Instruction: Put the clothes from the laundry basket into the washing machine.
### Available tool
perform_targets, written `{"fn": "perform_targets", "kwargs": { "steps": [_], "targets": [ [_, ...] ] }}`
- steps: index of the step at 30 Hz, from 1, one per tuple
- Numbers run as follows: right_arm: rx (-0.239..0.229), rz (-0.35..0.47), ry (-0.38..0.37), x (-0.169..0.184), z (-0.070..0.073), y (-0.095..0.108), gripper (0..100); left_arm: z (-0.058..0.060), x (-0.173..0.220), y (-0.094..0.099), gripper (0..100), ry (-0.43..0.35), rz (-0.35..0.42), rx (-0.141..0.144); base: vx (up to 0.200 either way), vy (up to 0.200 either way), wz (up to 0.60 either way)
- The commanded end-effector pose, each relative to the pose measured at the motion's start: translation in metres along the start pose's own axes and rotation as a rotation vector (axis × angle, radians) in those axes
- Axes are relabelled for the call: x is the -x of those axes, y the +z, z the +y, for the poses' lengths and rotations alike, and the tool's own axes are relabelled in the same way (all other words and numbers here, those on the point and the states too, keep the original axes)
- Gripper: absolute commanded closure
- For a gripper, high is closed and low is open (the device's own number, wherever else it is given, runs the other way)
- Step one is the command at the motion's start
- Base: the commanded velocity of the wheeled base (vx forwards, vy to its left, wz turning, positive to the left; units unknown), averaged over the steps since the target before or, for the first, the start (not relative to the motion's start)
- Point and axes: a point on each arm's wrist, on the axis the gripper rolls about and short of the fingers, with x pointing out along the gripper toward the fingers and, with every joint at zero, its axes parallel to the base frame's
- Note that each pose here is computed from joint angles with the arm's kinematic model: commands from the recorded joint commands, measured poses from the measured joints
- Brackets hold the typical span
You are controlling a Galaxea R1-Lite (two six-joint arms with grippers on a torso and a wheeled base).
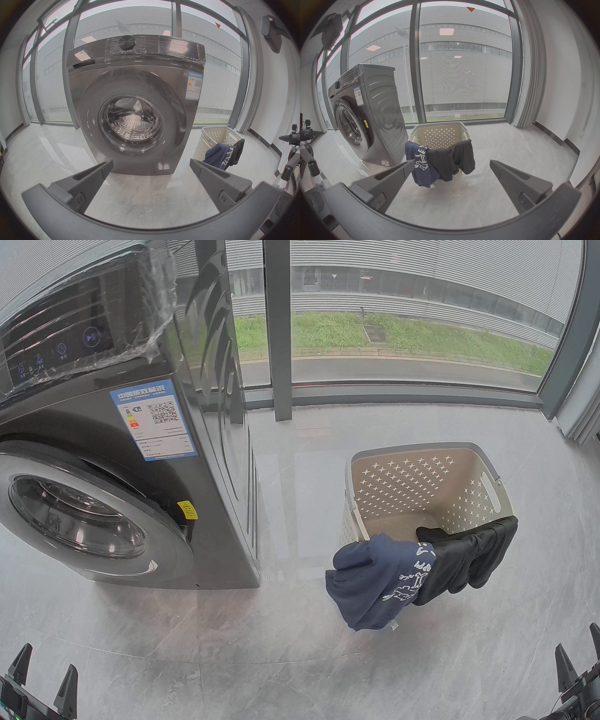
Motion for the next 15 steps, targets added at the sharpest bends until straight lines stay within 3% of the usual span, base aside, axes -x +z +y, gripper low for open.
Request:
{"fn": "perform_targets", "kwargs": {
  "steps": [1,15],
  "targets": [
    [0.000,0.014,0.000,-0.0010,-0.0001,-0.0050,0,0.0003,-0.0006,-0.0046,0,0.001,0.009,0.001,0.000,0.200,0.00],
    [0.002,0.014,-0.002,-0.0010,0.0000,-0.0050,0,0.0003,-0.0006,-0.0045,0,0.001,0.008,-0.001,0.000,0.200,0.00]
  ]
}}
